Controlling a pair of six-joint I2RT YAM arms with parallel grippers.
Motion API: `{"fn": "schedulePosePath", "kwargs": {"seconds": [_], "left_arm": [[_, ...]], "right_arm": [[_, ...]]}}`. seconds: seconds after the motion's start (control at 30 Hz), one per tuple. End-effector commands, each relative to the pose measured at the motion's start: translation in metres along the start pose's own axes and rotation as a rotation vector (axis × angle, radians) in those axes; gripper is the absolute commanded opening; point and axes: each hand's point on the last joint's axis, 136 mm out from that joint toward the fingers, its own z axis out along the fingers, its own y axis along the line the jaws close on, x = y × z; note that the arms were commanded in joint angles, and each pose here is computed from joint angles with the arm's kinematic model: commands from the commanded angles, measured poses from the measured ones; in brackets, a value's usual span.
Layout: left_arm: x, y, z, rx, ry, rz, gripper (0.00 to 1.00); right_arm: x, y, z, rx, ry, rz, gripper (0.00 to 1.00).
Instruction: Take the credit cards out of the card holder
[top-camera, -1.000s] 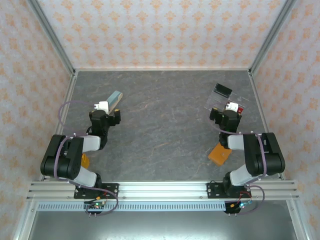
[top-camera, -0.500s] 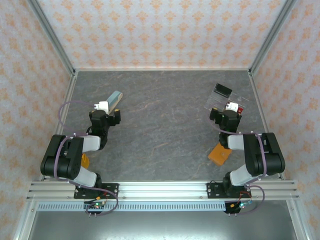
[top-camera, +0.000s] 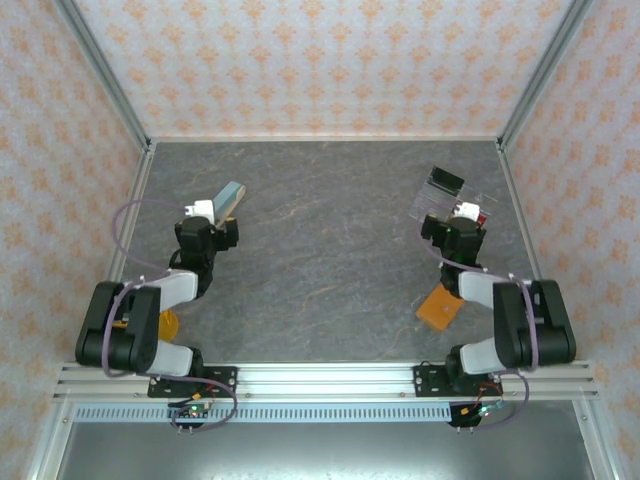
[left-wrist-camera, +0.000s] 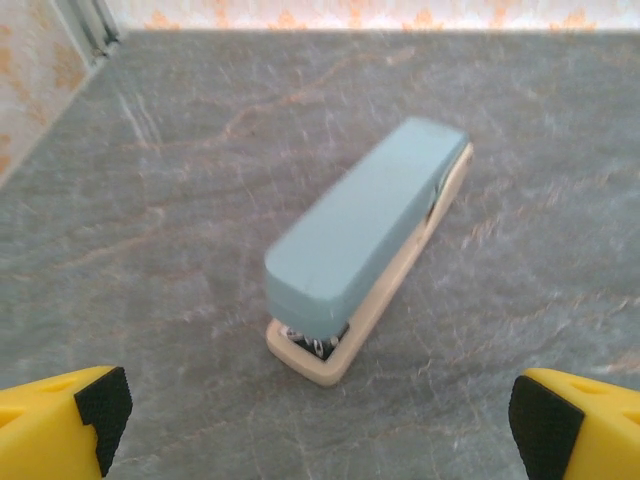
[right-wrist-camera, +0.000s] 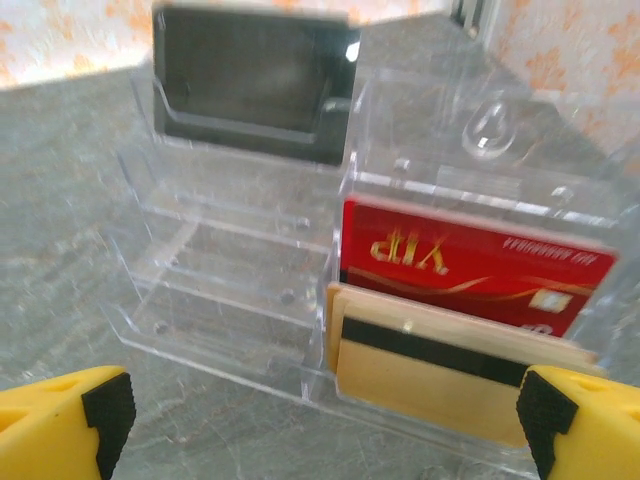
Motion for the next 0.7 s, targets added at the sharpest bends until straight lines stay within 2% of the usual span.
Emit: {"fn": "schedulePosePath", "kwargs": {"seconds": [0.0, 0.07, 0.17, 0.3, 0.37, 0.47, 0.53, 0.67], "left_arm": [[-0.045, 0.012, -0.021, -0.050, -0.049, -0.067, 1.00], [-0.061, 0.010, -0.031, -0.031, -0.060, -0.122, 1.00], [-0.078, 0.001, -0.044, 0.032, -0.053, -0.194, 1.00], [-0.091, -0.016, -0.059, 0.102, -0.030, -0.272, 1.00], [-0.093, -0.020, -0.066, 0.109, 0.012, -0.348, 1.00], [-0.096, -0.030, -0.080, 0.160, 0.105, -0.422, 1.00], [-0.096, -0.034, -0.087, 0.180, 0.145, -0.441, 1.00], [-0.093, -0.036, -0.097, 0.191, 0.205, -0.418, 1.00]], "right_arm": [[-0.036, -0.014, -0.020, 0.077, -0.030, 0.095, 1.00], [-0.048, -0.020, -0.035, 0.110, -0.004, 0.179, 1.00], [-0.053, -0.028, -0.056, 0.172, 0.105, 0.286, 1.00], [-0.039, -0.026, -0.076, 0.209, 0.286, 0.394, 1.00], [-0.024, -0.019, -0.084, 0.195, 0.388, 0.443, 1.00], [0.008, -0.028, -0.102, 0.285, 0.525, 0.484, 1.00], [0.029, -0.033, -0.114, 0.329, 0.606, 0.481, 1.00], [0.070, -0.024, -0.130, 0.298, 0.744, 0.513, 1.00]]}}
